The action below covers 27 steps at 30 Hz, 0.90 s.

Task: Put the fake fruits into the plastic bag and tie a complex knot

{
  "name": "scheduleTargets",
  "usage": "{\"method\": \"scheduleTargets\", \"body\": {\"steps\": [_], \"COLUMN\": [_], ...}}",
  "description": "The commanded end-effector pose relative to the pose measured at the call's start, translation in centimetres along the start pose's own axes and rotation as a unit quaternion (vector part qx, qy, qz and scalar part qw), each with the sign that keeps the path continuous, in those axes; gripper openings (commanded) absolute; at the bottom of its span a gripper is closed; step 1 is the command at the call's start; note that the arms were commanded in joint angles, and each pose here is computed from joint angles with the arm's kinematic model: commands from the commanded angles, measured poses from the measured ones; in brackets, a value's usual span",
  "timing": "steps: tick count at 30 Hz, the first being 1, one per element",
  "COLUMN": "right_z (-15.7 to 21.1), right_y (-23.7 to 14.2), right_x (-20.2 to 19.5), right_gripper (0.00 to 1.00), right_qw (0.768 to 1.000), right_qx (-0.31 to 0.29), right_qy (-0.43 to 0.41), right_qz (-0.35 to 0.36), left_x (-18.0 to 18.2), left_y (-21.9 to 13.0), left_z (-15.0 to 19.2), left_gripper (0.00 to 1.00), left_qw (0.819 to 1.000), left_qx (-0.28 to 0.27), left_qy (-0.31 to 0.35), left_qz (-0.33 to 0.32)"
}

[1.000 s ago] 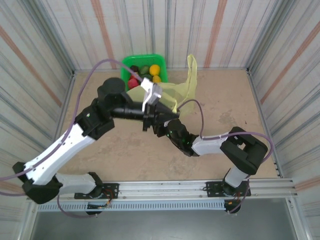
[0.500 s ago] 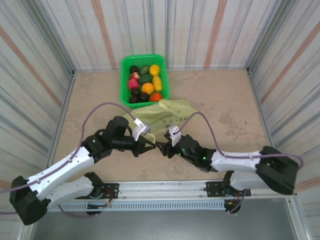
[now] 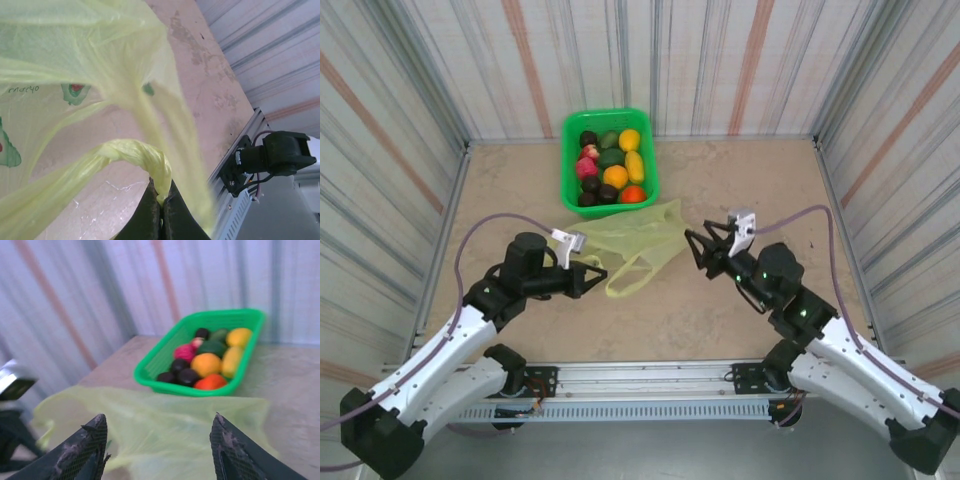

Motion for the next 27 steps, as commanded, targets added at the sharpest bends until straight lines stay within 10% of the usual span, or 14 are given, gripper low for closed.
{"method": "scheduleTargets", "body": {"steps": [1,13,27], "right_z": [0.1,3.7,7.4], "right_y": [3.3,21.2,26.0], "right_x": [-2.8,-10.1,-16.4], "right_gripper": [0.64,0.8,0.54], "right_qw": [0.991,0.913,0.853], "right_qx": [0.091,0.297,0.29], "right_qy": [0.082,0.174,0.188], "right_qz": [0.056,0.22,0.39], "left_x": [-0.4,1.3,3.9], "left_y": [-0.7,-3.0,-5.1], "left_z": [0.2,-0.3,-1.8], "left_gripper": [0.0,0.0,0.0], "left_qw": [1.0,0.992,0.968], "left_qx": [0.009,-0.046,-0.086], "left_qy": [-0.024,-0.053,-0.068], "left_qz": [0.002,-0.106,-0.224]}}
Point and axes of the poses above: each hand's point on the last joint's axis, 136 mm out from that joint toward the fingers, its own y axis out along the fingers, its own x axis along the line the jaws close on, z = x × y, the point moved 6 cm from there along -y, back along the fingers, and after that the axes turned 10 degrees about y, right-handed, at the moved point
